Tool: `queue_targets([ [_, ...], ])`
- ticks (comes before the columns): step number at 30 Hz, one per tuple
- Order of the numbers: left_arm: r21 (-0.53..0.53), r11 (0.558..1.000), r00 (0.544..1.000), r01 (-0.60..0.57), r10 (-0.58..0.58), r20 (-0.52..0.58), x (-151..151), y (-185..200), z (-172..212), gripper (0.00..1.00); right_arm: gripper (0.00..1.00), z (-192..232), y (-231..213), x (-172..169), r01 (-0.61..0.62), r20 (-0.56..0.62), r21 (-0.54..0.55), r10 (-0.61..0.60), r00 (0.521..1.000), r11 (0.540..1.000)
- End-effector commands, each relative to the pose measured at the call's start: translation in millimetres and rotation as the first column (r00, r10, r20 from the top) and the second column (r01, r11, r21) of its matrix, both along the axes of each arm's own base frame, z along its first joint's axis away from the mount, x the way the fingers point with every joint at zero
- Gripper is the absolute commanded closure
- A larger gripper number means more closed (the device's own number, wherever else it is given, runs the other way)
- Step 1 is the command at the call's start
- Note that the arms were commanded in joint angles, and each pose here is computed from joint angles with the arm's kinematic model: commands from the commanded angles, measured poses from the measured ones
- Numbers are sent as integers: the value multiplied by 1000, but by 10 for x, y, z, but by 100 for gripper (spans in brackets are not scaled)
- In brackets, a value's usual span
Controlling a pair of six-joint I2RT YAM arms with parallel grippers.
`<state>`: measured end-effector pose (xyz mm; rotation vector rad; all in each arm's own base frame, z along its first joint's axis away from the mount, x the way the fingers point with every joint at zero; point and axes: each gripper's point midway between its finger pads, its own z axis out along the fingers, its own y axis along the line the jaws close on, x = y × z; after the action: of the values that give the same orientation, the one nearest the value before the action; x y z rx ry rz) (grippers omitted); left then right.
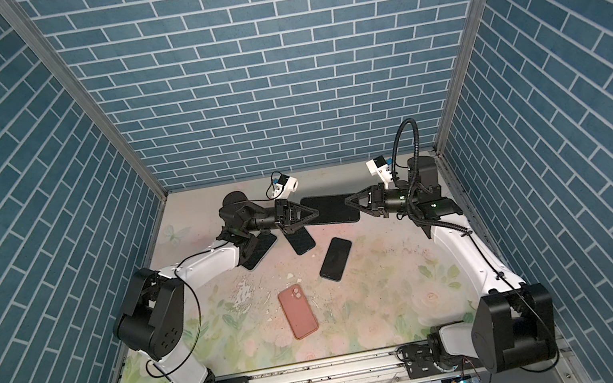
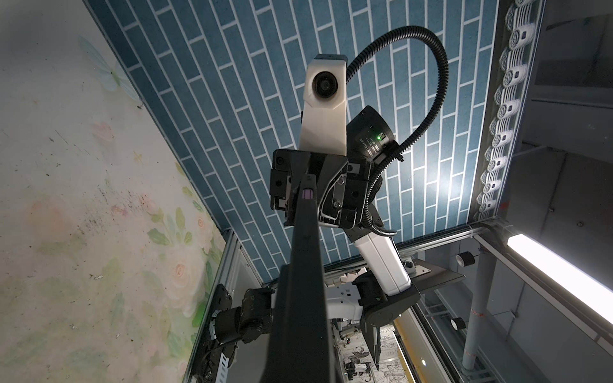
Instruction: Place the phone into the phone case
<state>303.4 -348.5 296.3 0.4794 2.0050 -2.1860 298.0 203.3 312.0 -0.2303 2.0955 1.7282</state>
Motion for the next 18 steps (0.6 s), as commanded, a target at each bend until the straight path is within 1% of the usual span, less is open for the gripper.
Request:
queue_targets([
  [1, -45, 999, 995, -19, 23, 94, -68, 61, 287, 100, 100, 3, 14, -32, -7, 91, -27, 9, 996, 1000],
  [3, -29, 999, 994, -20, 23, 108, -91, 71, 280, 100, 100, -35, 12, -53, -13, 97, -33, 16, 995, 999],
  [6, 24, 999, 989, -24, 20, 143, -130, 88, 218, 100, 99, -62, 9, -91, -31, 110, -48, 36, 993, 998],
  [7, 49, 999, 986, -25, 16, 168, -151, 100, 192, 100, 90, -58, 12, -110, -42, 118, -54, 48, 992, 998],
  [9, 104, 994, 975, -24, 0, 221, -200, 130, 162, 100, 75, -30, 8, -146, -63, 138, -58, 71, 988, 996],
  [10, 145, 989, 972, -19, -16, 235, -242, 154, 129, 100, 72, 7, 13, -174, -81, 154, -56, 89, 984, 995],
  [12, 195, 981, 966, -1, -50, 255, -311, 194, 100, 100, 70, 88, 46, -209, -123, 171, -40, 128, 977, 992],
  [13, 202, 979, 965, 8, -60, 255, -328, 205, 105, 100, 70, 144, 73, -224, -147, 181, -31, 150, 972, 989],
  [18, 161, 985, 960, 57, -99, 263, -389, 215, 266, 100, 70, 329, 267, -366, -266, 225, -7, 261, 939, 964],
])
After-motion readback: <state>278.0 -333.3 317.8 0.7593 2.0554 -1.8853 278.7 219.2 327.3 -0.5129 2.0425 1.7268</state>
